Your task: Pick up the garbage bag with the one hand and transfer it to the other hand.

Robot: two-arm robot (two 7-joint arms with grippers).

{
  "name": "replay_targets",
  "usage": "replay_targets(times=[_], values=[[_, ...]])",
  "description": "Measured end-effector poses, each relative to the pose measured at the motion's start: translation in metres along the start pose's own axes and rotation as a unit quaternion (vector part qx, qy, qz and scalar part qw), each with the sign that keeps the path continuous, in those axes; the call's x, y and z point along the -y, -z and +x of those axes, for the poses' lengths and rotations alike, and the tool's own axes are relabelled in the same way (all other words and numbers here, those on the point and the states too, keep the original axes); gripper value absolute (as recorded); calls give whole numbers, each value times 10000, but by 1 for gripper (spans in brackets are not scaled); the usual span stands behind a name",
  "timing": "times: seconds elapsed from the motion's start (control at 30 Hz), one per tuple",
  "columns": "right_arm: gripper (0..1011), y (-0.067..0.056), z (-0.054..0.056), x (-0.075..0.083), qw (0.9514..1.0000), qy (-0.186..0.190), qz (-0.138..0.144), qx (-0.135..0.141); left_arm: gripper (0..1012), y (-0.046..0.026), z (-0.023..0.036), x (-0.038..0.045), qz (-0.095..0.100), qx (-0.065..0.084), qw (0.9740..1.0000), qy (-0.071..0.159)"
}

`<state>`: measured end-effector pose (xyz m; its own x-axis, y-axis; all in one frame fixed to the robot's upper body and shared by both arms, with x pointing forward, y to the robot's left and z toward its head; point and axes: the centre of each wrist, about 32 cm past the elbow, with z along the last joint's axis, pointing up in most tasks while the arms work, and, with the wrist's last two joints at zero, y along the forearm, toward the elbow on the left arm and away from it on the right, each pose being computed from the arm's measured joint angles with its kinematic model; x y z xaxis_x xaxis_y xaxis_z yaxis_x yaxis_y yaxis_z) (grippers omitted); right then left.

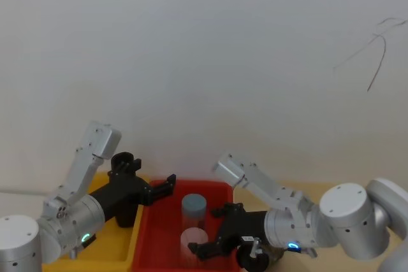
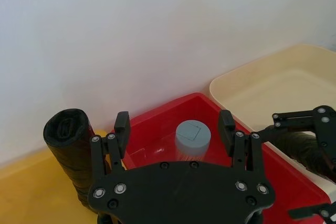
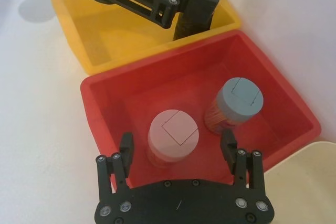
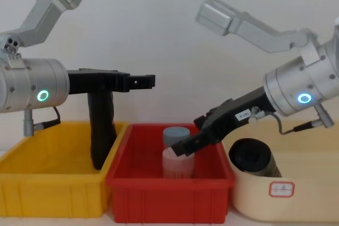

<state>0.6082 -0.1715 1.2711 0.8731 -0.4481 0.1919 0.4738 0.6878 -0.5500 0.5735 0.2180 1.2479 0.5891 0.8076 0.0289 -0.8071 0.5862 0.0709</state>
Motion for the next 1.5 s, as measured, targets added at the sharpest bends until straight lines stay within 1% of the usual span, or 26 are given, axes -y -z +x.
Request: replay_targets(times=[0.37, 0.63, 1.03, 1.5], values=[[1001, -41, 18, -137, 9999, -64, -113, 45, 1000, 0, 0, 0, 0, 0, 10000, 0], [1001, -46, 29, -223, 9998, -92, -166, 49, 1000, 0, 0, 0, 0, 0, 10000, 0], [1001, -22, 59, -347, 9997, -106, -225, 0, 1000, 0, 0, 0, 0, 0, 10000, 0], [1001, 29, 108, -418, 9995, -88, -302, -87, 1000, 0, 0, 0, 0, 0, 10000, 0]])
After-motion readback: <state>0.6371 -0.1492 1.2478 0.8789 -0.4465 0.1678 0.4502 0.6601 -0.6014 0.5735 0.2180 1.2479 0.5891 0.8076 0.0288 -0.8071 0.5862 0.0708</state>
